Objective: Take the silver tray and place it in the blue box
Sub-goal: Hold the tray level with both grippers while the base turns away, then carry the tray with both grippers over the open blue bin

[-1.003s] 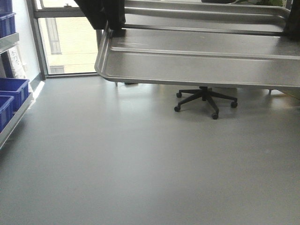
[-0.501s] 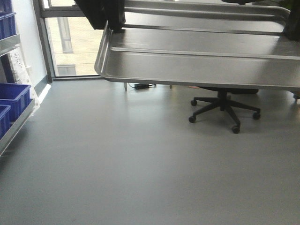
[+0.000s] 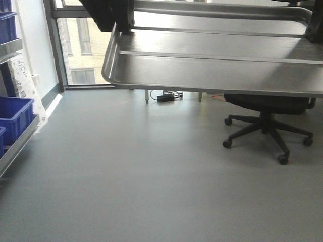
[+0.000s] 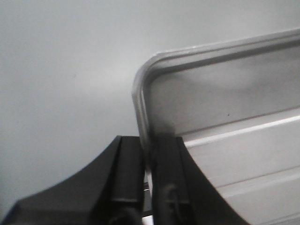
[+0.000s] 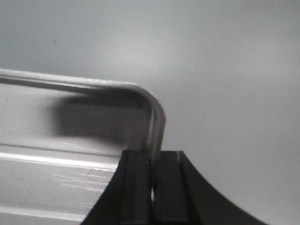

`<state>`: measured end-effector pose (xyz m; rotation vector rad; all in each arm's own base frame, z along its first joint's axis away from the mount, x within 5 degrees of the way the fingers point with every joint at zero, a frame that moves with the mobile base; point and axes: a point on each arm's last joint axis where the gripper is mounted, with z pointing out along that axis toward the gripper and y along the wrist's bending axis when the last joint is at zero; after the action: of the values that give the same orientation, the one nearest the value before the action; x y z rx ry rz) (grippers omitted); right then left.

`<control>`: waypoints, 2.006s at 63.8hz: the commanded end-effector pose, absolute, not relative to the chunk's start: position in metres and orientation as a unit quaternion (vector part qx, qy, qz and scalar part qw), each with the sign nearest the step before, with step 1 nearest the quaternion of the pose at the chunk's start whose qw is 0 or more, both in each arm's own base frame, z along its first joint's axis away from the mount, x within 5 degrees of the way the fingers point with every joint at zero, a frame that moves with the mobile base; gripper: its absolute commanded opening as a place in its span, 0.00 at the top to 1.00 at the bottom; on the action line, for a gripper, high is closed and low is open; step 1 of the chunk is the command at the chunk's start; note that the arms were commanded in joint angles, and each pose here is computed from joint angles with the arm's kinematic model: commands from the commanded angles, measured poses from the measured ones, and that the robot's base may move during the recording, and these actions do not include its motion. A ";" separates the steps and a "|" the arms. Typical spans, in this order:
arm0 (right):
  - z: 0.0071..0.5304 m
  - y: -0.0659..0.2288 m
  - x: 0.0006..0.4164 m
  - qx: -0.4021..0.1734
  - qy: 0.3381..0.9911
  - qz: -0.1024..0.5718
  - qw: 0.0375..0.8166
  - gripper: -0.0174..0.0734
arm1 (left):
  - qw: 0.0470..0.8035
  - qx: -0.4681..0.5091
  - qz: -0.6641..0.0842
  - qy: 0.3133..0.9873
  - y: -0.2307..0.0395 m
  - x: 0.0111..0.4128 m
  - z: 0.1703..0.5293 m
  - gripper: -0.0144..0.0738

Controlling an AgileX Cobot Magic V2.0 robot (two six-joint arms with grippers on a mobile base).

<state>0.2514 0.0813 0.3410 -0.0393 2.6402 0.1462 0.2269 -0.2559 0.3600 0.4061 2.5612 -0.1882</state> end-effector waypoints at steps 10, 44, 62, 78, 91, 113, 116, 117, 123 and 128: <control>0.363 0.081 0.249 -0.023 0.952 0.070 0.296 0.75 | 0.319 0.151 -0.115 0.929 -0.254 0.223 0.388 0.83; 0.363 0.081 0.249 -0.023 0.953 0.070 0.295 0.75 | 0.319 0.151 -0.115 0.929 -0.254 0.223 0.388 0.83; 0.363 0.081 0.249 -0.023 0.953 0.070 0.295 0.75 | 0.319 0.151 -0.115 0.929 -0.254 0.223 0.388 0.83; 0.363 0.081 0.249 -0.023 0.953 0.070 0.295 0.75 | 0.319 0.151 -0.115 0.929 -0.254 0.223 0.388 0.83; 0.363 0.081 0.249 -0.023 0.953 0.070 0.295 0.75 | 0.319 0.151 -0.115 0.929 -0.254 0.223 0.388 0.83; 0.363 0.081 0.249 -0.023 0.953 0.070 0.295 0.75 | 0.319 0.151 -0.115 0.929 -0.254 0.223 0.388 0.83; 0.363 0.081 0.249 -0.023 0.953 0.070 0.295 0.75 | 0.319 0.151 -0.115 0.929 -0.254 0.223 0.388 0.83; 0.363 0.081 0.249 -0.023 0.953 0.070 0.295 0.75 | 0.319 0.151 -0.115 0.929 -0.254 0.223 0.388 0.83; 0.363 0.081 0.249 -0.023 0.953 0.070 0.295 0.75 | 0.319 0.151 -0.115 0.929 -0.254 0.223 0.388 0.83; 0.363 0.081 0.249 -0.023 0.953 0.070 0.295 0.75 | 0.319 0.151 -0.115 0.929 -0.254 0.223 0.388 0.83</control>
<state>0.2516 0.0809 0.3411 -0.0416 2.6387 0.1385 0.2272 -0.2565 0.3603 0.4067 2.5552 -0.1952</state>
